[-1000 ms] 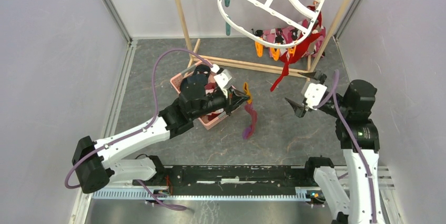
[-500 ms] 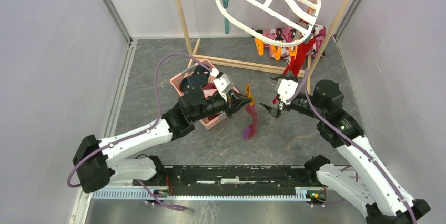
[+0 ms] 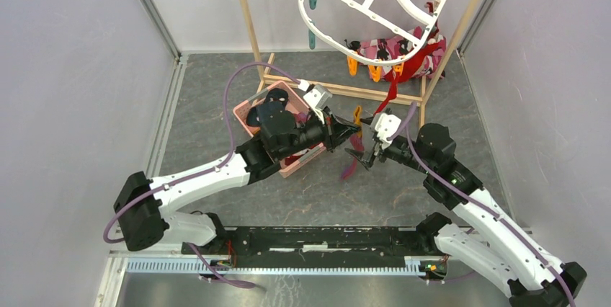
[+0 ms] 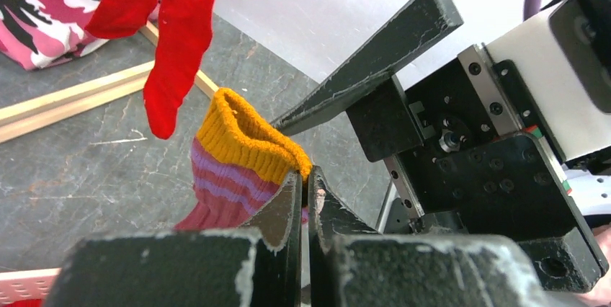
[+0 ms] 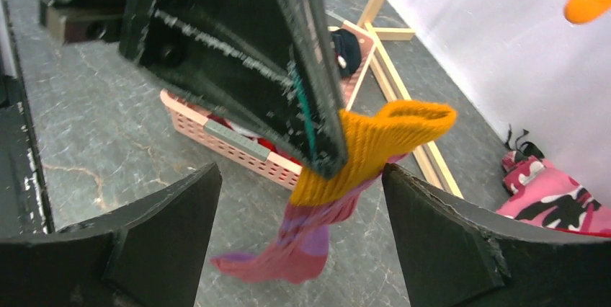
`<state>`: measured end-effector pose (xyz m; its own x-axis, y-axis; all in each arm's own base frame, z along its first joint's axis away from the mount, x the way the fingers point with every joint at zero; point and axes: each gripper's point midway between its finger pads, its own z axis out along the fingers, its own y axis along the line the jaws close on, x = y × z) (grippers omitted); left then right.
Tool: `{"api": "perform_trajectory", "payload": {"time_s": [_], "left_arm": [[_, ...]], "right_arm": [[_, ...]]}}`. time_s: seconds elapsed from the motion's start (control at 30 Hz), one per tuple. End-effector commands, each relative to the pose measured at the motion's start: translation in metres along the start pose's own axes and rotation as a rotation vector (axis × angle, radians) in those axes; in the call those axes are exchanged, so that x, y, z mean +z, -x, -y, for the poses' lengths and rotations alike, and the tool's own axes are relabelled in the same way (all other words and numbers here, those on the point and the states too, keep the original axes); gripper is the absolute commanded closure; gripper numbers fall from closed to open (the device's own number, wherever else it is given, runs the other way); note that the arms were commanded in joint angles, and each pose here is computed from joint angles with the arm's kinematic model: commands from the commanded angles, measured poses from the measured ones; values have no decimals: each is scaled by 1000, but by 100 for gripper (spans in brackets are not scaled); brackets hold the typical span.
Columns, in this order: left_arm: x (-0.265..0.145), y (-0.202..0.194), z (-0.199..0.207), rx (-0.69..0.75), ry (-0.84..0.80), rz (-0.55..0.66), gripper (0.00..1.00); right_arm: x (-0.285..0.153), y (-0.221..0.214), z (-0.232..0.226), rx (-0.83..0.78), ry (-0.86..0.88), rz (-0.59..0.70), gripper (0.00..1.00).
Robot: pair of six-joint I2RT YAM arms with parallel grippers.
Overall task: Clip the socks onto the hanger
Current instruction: Open the clamp at the hanger.
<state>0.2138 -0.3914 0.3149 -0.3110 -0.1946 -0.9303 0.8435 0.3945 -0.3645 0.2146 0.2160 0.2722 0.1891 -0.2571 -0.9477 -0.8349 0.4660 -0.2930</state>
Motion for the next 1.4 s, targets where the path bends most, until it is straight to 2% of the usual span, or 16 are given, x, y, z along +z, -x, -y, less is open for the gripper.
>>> {"api": "perform_trajectory", "payload": {"time_s": [0.0,0.03,0.1,0.17,0.47,0.63,0.77,0.8,0.87,1.03,1.1,1.23,1.37], "left_arm": [[9,23,7,-80,25,74,98],[9,23,7,-85,29,76,98],[10,24,7,-91,32,79,98],[11,24,6,-91,41,73,98],[12,27,1,-108,76,72,98],[12,27,2,-118,77,70,98],[11,29,3,-127,80,68,95],[9,31,3,-132,82,70,92],[5,35,4,-133,84,69,82],[-23,48,-4,-91,105,74,47],[-36,59,-6,-76,87,93,37],[-48,84,-17,-162,56,116,32],[-33,100,-12,-291,-7,113,31]], "right_arm": [[3,29,23,32,-113,82,15],[4,29,23,40,-114,87,19],[7,26,24,53,-117,75,35],[8,25,25,55,-124,68,45],[8,19,26,16,-122,36,49],[11,26,30,-5,-119,44,77],[12,27,30,-6,-116,46,91],[11,27,31,-6,-121,45,99],[9,27,32,-8,-128,47,100],[2,27,33,-23,-116,59,100],[-1,25,31,-45,-103,67,100],[-8,23,33,-135,-114,77,100],[-14,26,43,-210,-161,72,100]]}}
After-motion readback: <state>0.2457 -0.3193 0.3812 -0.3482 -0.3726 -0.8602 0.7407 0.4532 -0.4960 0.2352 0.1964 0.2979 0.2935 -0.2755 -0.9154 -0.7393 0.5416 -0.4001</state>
